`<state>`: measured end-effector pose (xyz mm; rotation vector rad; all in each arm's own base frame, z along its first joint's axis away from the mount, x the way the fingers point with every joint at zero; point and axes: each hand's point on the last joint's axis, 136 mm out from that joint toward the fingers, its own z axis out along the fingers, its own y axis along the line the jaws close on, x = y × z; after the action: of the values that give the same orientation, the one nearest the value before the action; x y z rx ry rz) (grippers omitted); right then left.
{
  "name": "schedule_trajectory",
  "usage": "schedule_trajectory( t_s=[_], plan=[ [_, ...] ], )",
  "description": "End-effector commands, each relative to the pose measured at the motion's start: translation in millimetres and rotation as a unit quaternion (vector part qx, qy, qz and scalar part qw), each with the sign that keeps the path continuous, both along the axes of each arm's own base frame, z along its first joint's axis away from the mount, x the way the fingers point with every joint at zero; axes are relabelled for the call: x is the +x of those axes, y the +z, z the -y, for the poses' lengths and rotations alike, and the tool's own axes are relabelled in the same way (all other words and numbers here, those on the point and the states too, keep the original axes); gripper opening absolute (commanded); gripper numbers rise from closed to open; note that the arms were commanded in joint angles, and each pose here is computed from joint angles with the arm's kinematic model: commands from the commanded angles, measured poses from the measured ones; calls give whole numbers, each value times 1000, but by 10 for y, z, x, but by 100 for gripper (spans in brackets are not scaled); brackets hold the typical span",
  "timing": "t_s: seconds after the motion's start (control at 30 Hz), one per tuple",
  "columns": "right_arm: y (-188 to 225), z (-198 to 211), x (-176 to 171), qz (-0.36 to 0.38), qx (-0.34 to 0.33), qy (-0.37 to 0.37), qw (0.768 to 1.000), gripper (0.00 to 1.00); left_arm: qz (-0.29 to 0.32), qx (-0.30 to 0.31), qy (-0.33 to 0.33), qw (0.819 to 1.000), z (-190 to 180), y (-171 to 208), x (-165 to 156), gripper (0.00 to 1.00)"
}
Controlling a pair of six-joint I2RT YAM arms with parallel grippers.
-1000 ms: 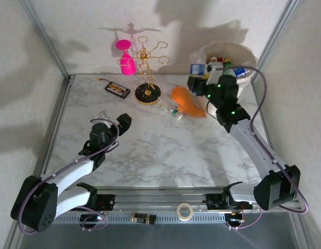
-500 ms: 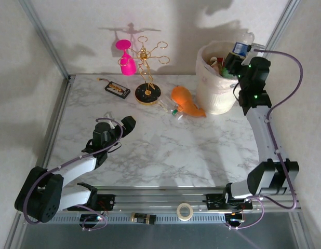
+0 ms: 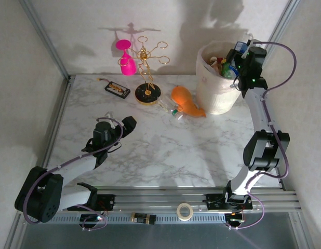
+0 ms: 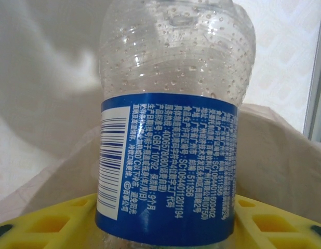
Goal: Put the plastic bottles in the bin
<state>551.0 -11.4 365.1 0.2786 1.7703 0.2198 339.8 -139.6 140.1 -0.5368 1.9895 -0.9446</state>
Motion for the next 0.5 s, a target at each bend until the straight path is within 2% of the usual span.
schedule_trajectory(
  t_s=[0.0,0.13,0.3,0.47],
  plan=[
    [-100,65,96,-14,9,-4,1000,52,9,6,-10,1000,34,108,51,100],
    [-129,48,177,-24,6,2,1000,62,7,10,-9,1000,32,99,62,100],
    [13,39,201,-22,4,7,1000,90,7,8,-13,1000,55,109,86,100],
    [293,41,97,4,-1,6,1000,97,9,6,-14,1000,60,125,99,100]
  ],
)
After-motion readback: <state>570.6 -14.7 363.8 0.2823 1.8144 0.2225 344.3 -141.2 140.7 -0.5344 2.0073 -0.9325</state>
